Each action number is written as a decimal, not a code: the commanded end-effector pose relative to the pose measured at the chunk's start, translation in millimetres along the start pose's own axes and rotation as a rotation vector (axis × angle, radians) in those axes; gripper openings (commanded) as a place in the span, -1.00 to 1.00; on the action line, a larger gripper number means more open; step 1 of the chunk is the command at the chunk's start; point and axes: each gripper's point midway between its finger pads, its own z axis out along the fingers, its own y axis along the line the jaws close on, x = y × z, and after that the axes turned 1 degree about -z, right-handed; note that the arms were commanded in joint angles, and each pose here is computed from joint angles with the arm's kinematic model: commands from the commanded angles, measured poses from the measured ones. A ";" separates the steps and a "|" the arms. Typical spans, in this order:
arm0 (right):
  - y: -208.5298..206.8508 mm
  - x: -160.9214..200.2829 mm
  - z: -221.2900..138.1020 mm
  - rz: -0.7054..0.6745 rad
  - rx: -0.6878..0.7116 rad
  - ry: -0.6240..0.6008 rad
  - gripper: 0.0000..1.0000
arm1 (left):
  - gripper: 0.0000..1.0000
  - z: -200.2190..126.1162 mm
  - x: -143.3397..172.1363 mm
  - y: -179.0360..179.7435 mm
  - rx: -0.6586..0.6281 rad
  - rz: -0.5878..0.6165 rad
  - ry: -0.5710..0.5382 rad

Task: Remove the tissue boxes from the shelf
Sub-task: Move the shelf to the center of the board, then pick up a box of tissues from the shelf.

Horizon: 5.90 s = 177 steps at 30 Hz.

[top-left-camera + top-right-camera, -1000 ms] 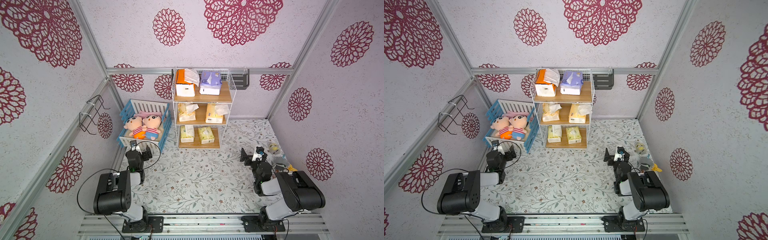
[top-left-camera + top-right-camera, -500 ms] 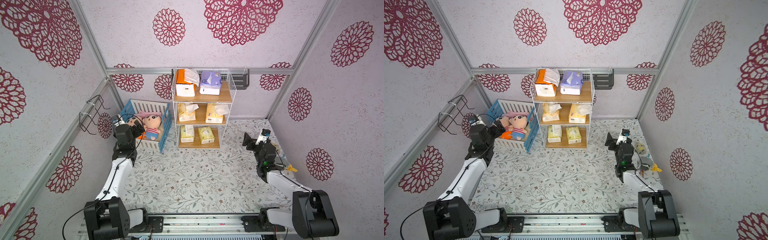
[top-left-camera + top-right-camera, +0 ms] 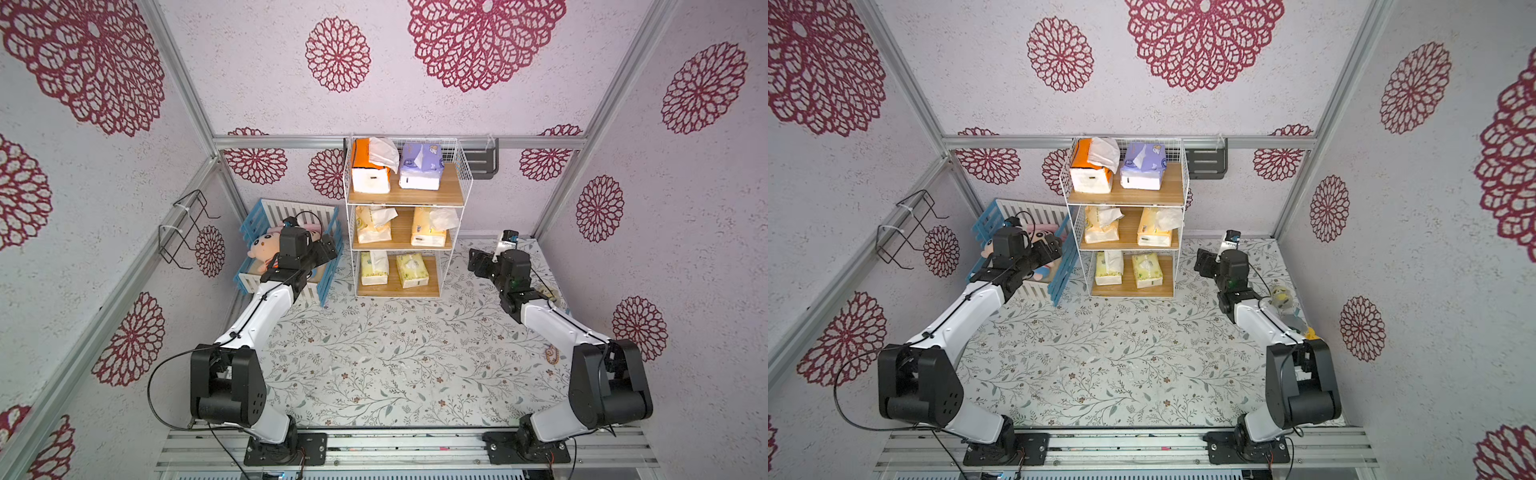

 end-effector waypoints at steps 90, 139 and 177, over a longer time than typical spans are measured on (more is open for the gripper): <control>93.1 45.3 -46.0 -0.099 -0.229 0.039 -1.00 | -0.96 -97.2 47.0 -179.7 0.341 0.277 0.058; 65.1 37.3 -185.0 0.065 -0.148 0.169 0.14 | 0.94 -200.5 52.0 -122.0 0.307 0.301 -0.032; 181.0 -204.6 -165.6 0.235 0.018 -0.052 0.13 | 0.94 -178.1 74.7 -139.3 0.417 0.264 0.004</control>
